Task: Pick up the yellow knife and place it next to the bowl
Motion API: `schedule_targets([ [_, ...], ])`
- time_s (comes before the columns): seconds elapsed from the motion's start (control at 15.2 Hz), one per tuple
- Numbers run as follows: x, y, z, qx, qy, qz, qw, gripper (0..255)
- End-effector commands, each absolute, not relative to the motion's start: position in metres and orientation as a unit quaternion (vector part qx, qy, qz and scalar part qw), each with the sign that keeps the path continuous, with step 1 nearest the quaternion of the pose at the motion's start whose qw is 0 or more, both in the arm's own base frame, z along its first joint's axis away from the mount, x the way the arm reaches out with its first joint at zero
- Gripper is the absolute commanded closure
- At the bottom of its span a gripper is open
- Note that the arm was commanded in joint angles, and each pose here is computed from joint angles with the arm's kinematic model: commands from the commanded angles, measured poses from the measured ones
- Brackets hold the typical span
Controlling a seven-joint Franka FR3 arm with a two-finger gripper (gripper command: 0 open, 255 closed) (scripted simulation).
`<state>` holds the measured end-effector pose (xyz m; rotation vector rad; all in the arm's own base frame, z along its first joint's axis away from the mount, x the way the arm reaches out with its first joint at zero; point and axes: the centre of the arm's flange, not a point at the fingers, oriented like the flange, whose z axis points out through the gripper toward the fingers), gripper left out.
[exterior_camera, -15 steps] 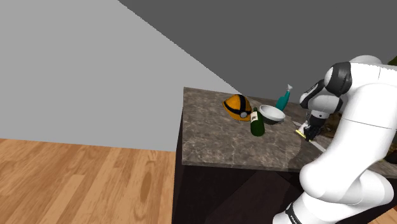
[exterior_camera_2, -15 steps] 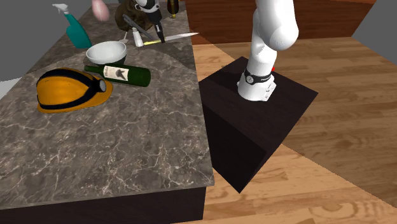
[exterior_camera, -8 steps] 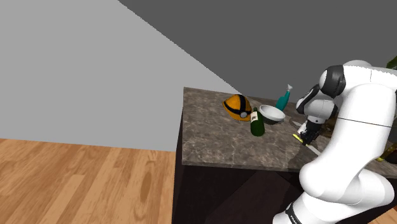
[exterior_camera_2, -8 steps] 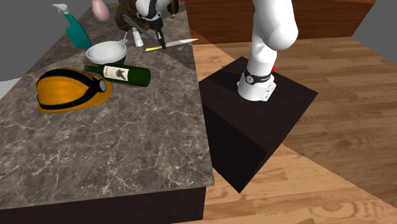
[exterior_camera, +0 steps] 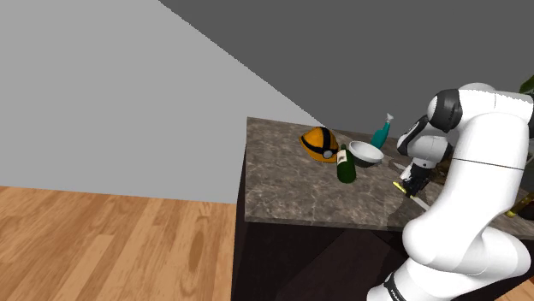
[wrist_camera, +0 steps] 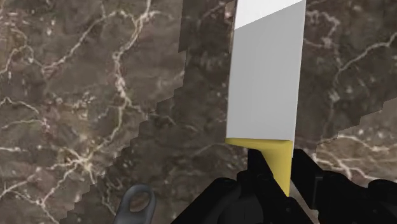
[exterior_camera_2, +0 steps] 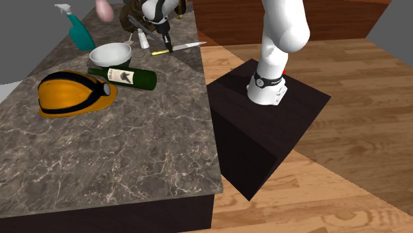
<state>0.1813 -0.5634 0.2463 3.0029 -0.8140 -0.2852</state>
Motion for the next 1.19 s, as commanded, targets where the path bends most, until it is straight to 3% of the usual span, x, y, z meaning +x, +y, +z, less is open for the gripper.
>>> schedule_targets([
  [0.0,0.181,-0.563,0.246,0.961,-0.261,-0.091,0.009,0],
  [0.33,0.181,-0.563,0.246,0.961,-0.261,-0.091,0.009,0],
  [0.59,0.190,-0.565,0.295,0.961,-0.261,-0.091,0.009,0],
  [1.12,0.190,-0.565,0.295,0.961,-0.261,-0.091,0.009,0],
])
